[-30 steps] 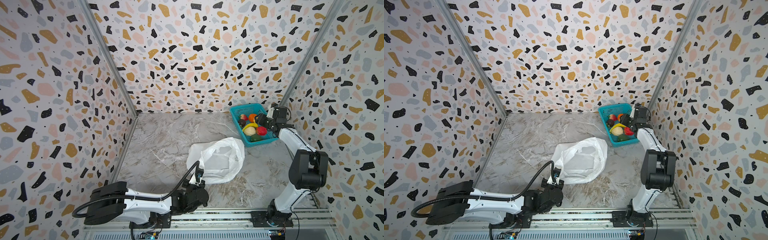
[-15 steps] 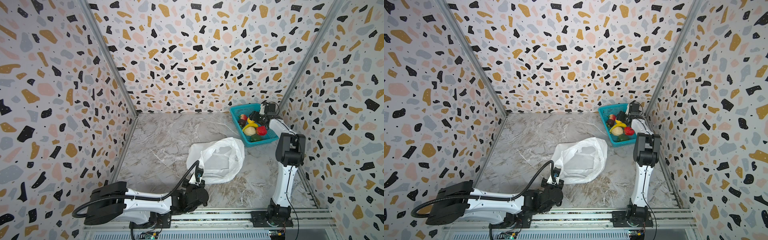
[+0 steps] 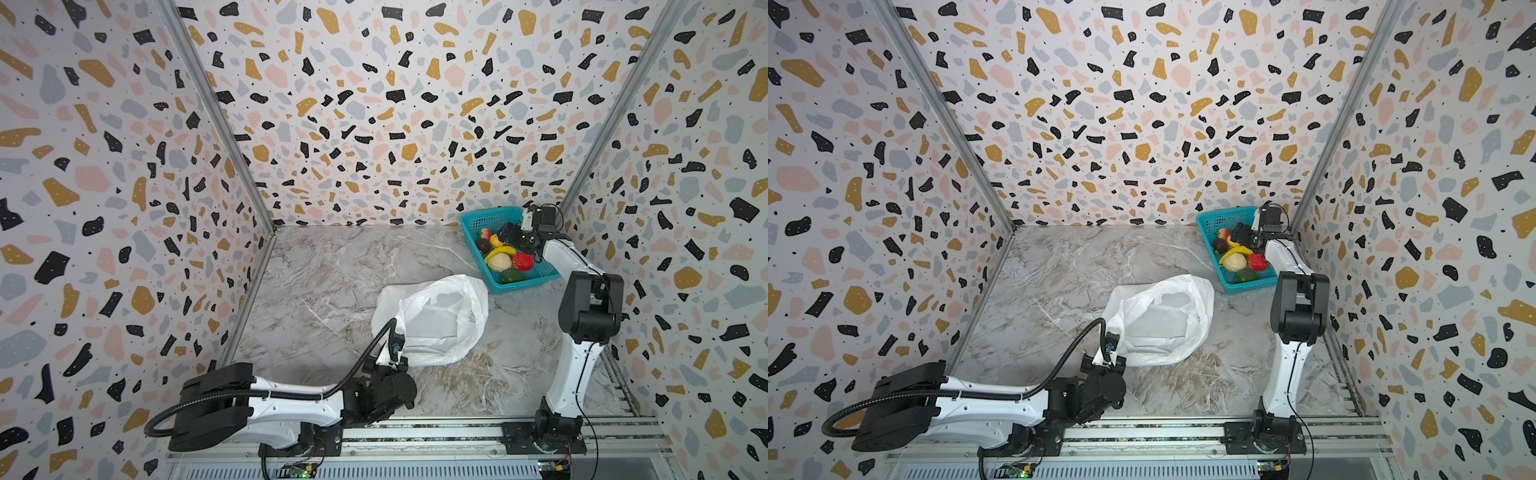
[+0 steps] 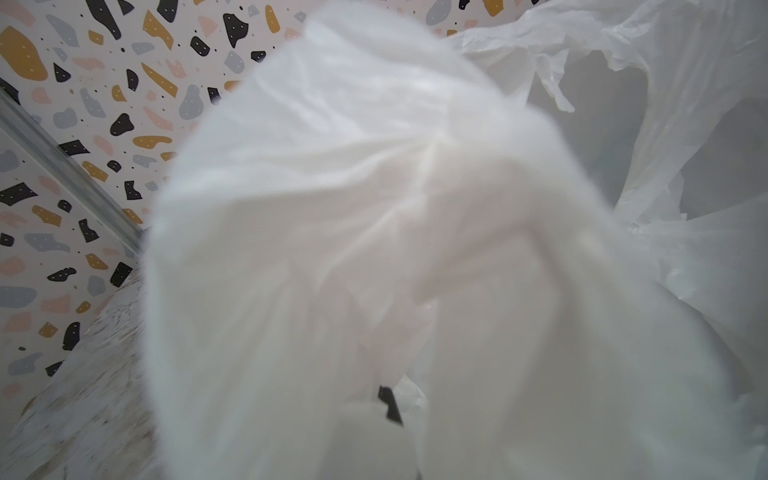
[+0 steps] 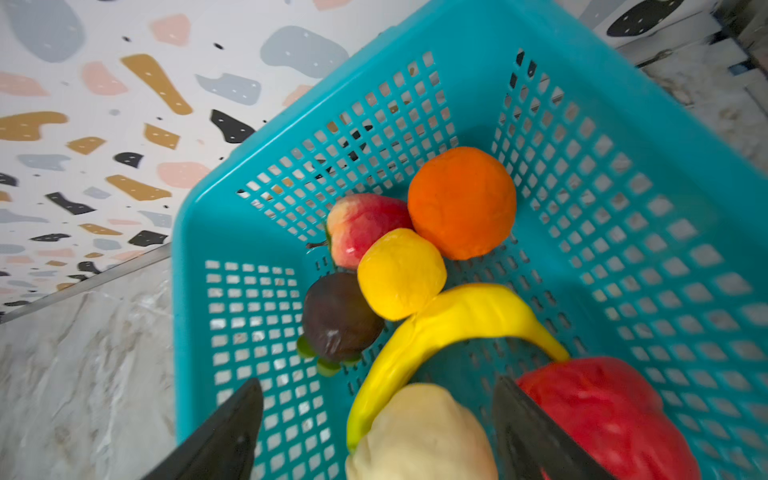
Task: Untie the knot of the plastic bag and take out the fruit
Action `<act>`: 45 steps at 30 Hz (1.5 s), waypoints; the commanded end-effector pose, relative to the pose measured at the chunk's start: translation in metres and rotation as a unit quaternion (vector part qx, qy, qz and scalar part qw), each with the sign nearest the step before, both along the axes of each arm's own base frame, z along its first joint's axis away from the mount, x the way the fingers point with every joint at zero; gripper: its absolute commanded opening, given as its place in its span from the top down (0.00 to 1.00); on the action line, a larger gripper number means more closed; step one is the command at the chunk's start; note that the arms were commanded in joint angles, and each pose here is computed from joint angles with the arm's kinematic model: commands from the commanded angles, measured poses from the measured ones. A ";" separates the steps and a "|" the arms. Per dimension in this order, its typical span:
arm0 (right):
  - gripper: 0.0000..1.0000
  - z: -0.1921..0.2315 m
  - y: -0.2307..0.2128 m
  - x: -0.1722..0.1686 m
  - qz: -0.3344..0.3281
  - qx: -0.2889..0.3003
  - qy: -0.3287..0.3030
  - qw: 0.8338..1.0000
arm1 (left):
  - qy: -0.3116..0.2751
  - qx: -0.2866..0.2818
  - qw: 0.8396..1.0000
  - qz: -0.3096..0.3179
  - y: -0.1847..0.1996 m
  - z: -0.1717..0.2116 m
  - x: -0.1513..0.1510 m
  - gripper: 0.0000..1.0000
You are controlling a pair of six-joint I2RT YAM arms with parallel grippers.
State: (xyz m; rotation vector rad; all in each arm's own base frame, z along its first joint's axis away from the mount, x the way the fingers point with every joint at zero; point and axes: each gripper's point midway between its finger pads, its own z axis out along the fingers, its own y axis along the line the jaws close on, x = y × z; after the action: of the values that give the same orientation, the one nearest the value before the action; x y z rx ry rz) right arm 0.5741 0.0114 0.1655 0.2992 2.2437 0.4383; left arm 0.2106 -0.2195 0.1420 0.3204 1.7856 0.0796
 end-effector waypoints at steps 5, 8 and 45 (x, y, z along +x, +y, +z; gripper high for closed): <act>0.13 0.064 0.026 -0.055 0.022 0.033 -0.065 0.997 | -0.024 -0.003 0.997 0.069 0.023 0.015 0.027 1.00; 0.13 0.060 0.039 -0.086 0.035 0.040 -0.059 0.997 | -0.027 0.007 0.995 0.097 0.038 0.014 0.042 1.00; 0.04 0.035 0.060 -0.203 0.084 -0.010 -0.054 0.995 | 0.048 -0.128 0.985 -0.102 0.033 0.055 0.054 0.01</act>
State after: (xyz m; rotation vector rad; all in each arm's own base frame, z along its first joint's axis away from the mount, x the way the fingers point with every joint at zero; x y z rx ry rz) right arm 0.3734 0.0729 0.1953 0.1169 2.2064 0.5514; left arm 0.2787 -0.1893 0.1967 0.3071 1.8169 -0.2585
